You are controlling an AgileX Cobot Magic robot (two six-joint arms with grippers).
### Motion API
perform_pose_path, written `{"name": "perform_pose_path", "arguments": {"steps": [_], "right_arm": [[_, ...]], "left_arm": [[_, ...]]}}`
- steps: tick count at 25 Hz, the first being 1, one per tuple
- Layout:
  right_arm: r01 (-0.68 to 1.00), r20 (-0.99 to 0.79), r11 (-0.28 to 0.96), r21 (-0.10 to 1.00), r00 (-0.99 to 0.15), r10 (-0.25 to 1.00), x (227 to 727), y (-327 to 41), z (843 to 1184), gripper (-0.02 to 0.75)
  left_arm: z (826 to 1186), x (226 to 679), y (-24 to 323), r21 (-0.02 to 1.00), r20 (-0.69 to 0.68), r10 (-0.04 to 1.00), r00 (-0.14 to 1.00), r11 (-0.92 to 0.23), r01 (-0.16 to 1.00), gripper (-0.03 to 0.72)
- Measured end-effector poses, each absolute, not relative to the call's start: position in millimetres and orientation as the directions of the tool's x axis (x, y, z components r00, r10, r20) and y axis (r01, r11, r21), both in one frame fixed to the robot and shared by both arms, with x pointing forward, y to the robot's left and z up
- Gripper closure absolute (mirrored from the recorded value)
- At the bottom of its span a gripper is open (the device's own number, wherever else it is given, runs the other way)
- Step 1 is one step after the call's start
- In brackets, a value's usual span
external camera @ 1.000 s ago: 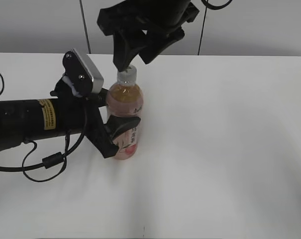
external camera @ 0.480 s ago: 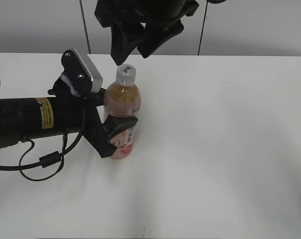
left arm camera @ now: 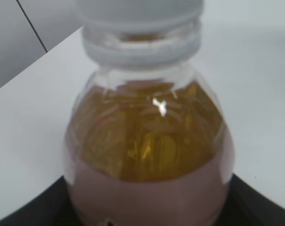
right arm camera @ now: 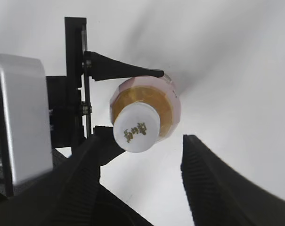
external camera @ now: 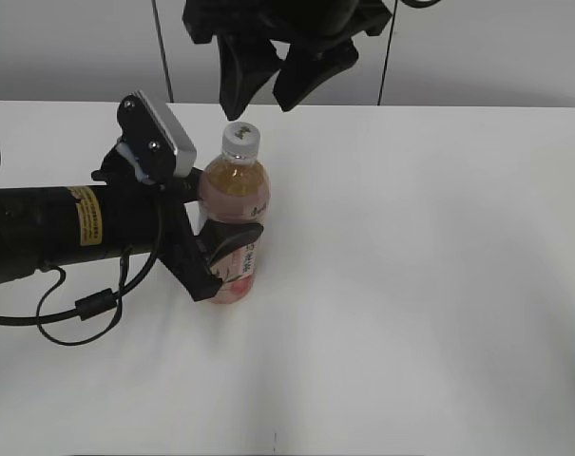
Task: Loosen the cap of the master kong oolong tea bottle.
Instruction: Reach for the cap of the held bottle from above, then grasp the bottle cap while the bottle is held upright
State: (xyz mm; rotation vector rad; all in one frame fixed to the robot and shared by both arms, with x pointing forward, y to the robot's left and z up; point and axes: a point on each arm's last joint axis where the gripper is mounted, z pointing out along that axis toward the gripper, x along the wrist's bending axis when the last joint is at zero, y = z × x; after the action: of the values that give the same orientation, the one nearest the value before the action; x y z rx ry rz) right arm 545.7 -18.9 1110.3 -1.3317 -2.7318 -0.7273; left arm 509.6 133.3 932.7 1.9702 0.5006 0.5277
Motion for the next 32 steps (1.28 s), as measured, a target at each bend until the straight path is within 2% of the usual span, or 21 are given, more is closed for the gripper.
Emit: {"name": "perform_pose_path", "arguments": {"steps": [13, 32], "right_arm": [[0.883, 0.345, 0.371, 0.288, -0.457, 0.82, 551, -7, 1091, 0.32], [0.901, 0.322, 0.341, 0.269, -0.418, 0.849, 555, -8, 1083, 0.32]], "left_arm": [[933, 510, 133, 0.9, 0.149, 0.553, 0.819, -0.419, 0.12, 0.268], [933, 510, 133, 0.9, 0.149, 0.553, 0.82, -0.42, 0.12, 0.268]]}}
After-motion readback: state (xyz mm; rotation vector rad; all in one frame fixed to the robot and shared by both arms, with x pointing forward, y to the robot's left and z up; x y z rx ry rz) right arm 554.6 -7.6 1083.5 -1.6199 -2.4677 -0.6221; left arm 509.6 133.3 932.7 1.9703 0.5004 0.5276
